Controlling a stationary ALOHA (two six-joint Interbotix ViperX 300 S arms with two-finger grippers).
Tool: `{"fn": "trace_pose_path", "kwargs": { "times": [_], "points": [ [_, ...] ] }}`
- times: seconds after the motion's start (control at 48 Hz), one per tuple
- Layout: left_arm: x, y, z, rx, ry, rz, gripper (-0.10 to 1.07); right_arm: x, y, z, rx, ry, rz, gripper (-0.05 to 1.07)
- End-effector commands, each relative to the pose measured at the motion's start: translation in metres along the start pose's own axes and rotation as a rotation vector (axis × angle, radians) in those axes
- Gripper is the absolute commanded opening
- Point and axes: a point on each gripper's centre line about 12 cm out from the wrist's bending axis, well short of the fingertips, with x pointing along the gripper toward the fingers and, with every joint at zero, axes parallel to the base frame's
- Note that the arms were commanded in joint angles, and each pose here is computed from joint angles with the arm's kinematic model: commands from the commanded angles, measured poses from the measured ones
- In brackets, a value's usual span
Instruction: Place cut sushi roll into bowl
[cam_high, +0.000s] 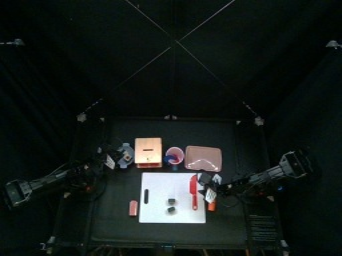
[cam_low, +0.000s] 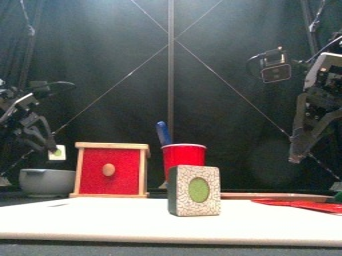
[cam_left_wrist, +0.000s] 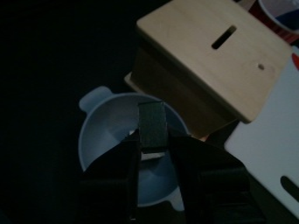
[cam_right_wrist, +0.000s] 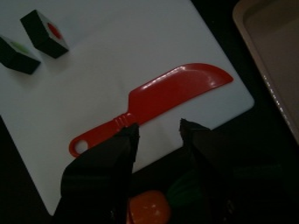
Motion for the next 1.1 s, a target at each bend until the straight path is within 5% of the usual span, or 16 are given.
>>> {"fn": "trace_pose_path", "kwargs": {
  "times": [0.0,0.354,0.729,0.854,1.083],
  "points": [
    [0.002,-0.001,0.004,0.004,0.014,0.0,0.61,-0.004,0.004,0.007,0.002,-0.022,0.018,0.8],
    [0.015,0.0,0.0,0.004,0.096,0.018,0.69,-0.005,0.007,0.01,0.005,-0.028,0.027,0.8],
    [0.015,-0.001,0.012,-0.003,0.017,0.024,0.87,-0.005,0.008,0.009,0.004,-0.026,0.029,0.8],
    [0.015,-0.019,0.026,0.032,-0.014,-0.043,0.87,-0.005,0.007,0.01,0.005,-0.028,0.027,0.8],
    [0.008,-0.099,0.052,0.242,-0.127,-0.31,0.87,-0.004,0.006,0.011,0.007,-0.029,0.025,0.8]
  ]
}}
